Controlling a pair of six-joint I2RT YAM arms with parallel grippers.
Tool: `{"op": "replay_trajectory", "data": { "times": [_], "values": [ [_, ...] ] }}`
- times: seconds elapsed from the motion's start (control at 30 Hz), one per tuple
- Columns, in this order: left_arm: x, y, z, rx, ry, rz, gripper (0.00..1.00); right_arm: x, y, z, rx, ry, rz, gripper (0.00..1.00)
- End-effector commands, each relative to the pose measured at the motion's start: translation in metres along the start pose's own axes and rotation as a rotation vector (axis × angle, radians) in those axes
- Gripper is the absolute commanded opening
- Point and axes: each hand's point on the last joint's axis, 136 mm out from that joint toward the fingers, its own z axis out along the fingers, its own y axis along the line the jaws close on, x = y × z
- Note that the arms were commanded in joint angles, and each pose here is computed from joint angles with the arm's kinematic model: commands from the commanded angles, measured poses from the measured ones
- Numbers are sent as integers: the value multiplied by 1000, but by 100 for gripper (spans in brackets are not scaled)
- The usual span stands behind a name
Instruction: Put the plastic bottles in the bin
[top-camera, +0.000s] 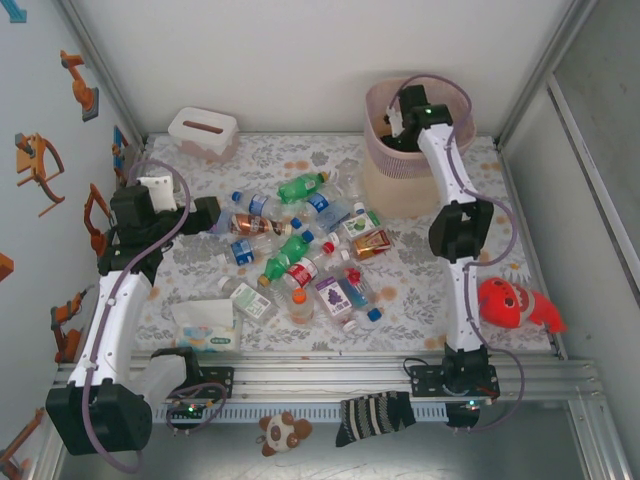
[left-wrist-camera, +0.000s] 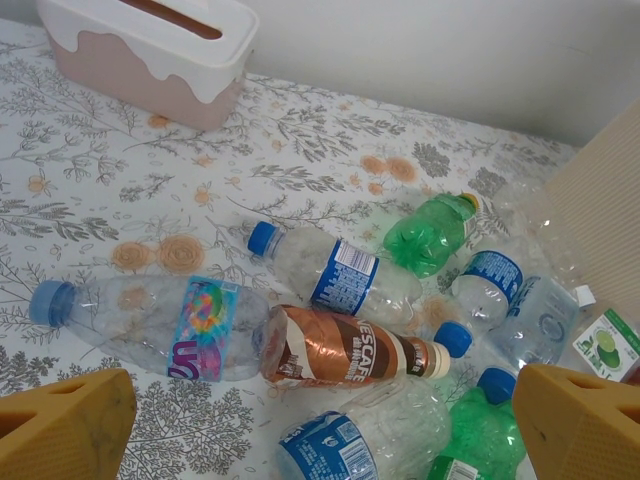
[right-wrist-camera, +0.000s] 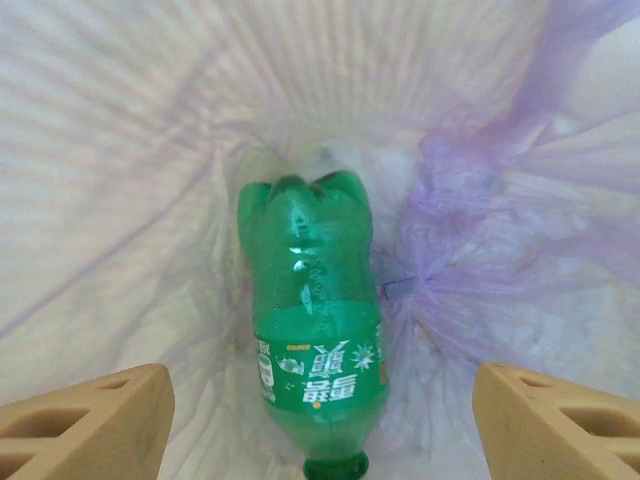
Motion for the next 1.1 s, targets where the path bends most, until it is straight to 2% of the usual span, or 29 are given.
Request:
{"op": "replay_trajectory", "data": {
  "times": [0.0,0.27,0.6,0.87,1.07],
  "values": [
    [-4,-4,-6,5,-16,27,96,-21,-2,-72,35,-127,5,77],
    [-4,-4,-6,8,-15,23,96,-34,1,-151,71,-282,-5,75],
    [-4,-5,-4,16,-14,19,96,-30,39,-232,-54,-489,-75,71],
    [-4,-5,-3,19,-13,14,96,8,86,-258,-253,-645,-262,69],
    [-2,-5,1,28,1,3,96,54,119,-249,-402,-705,-388,72]
  ]
}}
